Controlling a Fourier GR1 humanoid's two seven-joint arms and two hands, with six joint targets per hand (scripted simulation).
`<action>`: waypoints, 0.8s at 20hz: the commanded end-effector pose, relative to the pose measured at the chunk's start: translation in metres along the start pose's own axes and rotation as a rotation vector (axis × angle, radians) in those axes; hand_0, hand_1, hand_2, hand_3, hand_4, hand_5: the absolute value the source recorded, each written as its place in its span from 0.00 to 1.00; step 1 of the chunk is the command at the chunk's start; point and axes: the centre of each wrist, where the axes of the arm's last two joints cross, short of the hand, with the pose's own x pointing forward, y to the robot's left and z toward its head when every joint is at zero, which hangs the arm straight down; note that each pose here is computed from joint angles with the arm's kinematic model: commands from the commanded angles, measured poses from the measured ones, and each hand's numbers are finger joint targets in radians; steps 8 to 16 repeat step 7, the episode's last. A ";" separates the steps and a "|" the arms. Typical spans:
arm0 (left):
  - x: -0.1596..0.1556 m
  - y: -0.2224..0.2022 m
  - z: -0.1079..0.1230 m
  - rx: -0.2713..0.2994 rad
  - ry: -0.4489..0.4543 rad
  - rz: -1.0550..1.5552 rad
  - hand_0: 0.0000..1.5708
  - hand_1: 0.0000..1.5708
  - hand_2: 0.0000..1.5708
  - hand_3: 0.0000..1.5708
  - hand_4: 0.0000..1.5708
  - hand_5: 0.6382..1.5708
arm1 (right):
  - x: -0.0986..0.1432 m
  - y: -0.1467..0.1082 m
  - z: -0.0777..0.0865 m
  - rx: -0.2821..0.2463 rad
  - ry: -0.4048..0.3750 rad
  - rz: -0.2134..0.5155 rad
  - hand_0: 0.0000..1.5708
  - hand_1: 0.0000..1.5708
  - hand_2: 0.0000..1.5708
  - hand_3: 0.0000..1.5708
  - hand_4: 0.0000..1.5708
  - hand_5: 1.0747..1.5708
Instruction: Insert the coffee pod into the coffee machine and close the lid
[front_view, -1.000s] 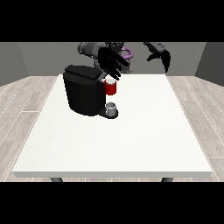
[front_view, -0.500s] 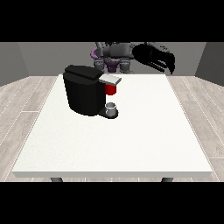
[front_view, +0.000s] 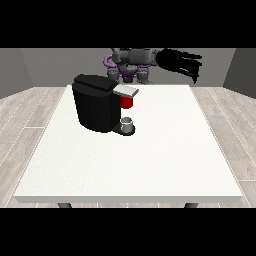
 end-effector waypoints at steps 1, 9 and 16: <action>0.001 0.005 0.008 0.013 0.036 0.011 0.00 0.00 0.00 0.00 0.17 1.00 | -0.021 0.025 0.007 0.055 -0.038 -0.035 0.00 0.00 0.00 0.00 0.00 1.00; -0.041 0.010 0.054 0.151 0.187 0.056 0.00 0.00 0.00 0.00 0.17 1.00 | -0.055 0.094 0.050 0.221 -0.026 -0.154 0.00 0.00 0.00 0.00 0.17 1.00; -0.041 0.010 0.054 0.151 0.187 0.056 0.00 0.00 0.00 0.00 0.17 1.00 | -0.055 0.094 0.050 0.221 -0.026 -0.154 0.00 0.00 0.00 0.00 0.17 1.00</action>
